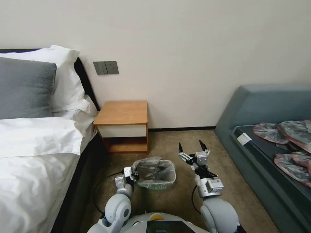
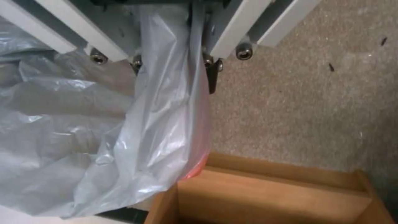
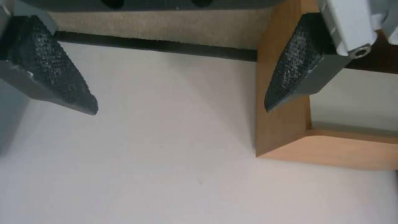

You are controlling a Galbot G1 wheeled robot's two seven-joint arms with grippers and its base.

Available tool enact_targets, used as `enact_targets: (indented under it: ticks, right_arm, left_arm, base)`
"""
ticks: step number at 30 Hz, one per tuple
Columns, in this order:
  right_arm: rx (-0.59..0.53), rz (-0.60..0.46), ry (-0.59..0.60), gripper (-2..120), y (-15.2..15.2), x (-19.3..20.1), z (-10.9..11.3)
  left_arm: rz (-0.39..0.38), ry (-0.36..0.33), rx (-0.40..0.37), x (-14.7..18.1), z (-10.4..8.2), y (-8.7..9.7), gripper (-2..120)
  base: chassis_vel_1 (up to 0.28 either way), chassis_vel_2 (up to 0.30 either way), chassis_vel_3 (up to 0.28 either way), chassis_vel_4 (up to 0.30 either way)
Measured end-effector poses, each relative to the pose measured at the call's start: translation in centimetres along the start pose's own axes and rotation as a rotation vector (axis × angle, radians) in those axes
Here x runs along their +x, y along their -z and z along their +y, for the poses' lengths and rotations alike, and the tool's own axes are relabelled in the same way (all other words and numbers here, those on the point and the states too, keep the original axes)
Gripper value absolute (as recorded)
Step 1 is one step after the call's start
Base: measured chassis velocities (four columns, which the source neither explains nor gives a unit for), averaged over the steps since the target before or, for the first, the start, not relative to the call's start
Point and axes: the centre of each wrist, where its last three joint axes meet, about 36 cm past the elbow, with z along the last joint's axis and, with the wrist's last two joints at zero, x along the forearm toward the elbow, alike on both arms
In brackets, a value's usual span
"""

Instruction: Pick up the garbage bag from the table and place it over the trash can.

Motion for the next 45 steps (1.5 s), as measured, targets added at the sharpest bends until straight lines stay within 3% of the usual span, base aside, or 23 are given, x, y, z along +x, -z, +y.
enact_targets:
  ticks: [6,8,24,26,32,34,35,37,38,41,42,44,45]
  right_arm:
    - [-0.011,0.007,-0.002,100,-0.1,0.1,0.4]
    - [-0.014,0.011,-0.002,100,-0.2,0.1,0.6]
    - [-0.021,0.030,-0.009,100,-0.5,0.5,1.1]
    - [-0.021,0.027,-0.010,100,-0.3,0.6,1.1]
    - [-0.025,0.025,-0.012,100,-0.1,0.7,1.0]
    - [-0.041,0.033,-0.023,100,-0.2,0.9,0.9]
    - [-0.041,0.033,-0.023,100,-0.2,0.9,0.9]
    - [-0.045,0.038,-0.040,100,-1.3,1.1,0.5]
    - [-0.045,0.038,-0.040,100,-1.3,1.1,0.5]
    - [-0.030,0.029,-0.059,100,-3.3,1.4,-0.6]
    - [-0.030,0.029,-0.059,100,-3.3,1.4,-0.6]
    - [-0.041,0.015,-0.071,100,-4.0,1.6,-0.9]
    - [-0.041,0.015,-0.071,100,-4.0,1.6,-0.9]
  left_arm:
    - [0.005,0.001,0.002,-0.3,-0.1,-0.2,5]
    - [-0.001,0.005,-0.005,-0.4,-0.1,-0.2,16]
    - [-0.070,0.024,-0.034,-1.1,0.4,0.0,69]
    - [-0.077,0.024,-0.032,-0.9,0.4,0.2,81]
    - [-0.108,0.021,-0.024,0.0,0.8,1.0,97]
    - [-0.178,0.006,-0.014,0.6,1.6,1.6,99]
    - [-0.178,0.006,-0.014,0.6,1.6,1.6,99]
    - [-0.288,-0.004,-0.037,0.9,3.0,2.2,100]
    - [-0.288,-0.004,-0.037,0.9,3.0,2.2,100]
    - [-0.446,-0.016,-0.100,1.2,4.4,2.9,100]
    - [-0.446,-0.016,-0.100,1.2,4.4,2.9,100]
    - [-0.577,-0.021,-0.183,1.0,5.1,2.6,100]
    - [-0.577,-0.021,-0.183,1.0,5.1,2.6,100]
  base:
    - [0.000,0.000,0.000,0.000]
    - [0.000,0.000,0.000,0.000]
    - [0.000,0.000,0.000,0.000]
    - [0.000,0.000,0.000,0.000]
    - [0.000,0.000,0.000,0.000]
    - [0.000,0.000,0.000,0.000]
    - [0.000,0.000,0.000,0.000]
    - [0.000,0.000,0.000,0.000]
    - [0.000,0.000,0.000,0.000]
    - [0.000,0.000,0.000,0.000]
    - [0.000,0.000,0.000,0.000]
    - [0.000,0.000,0.000,0.000]
    - [0.000,0.000,0.000,0.000]
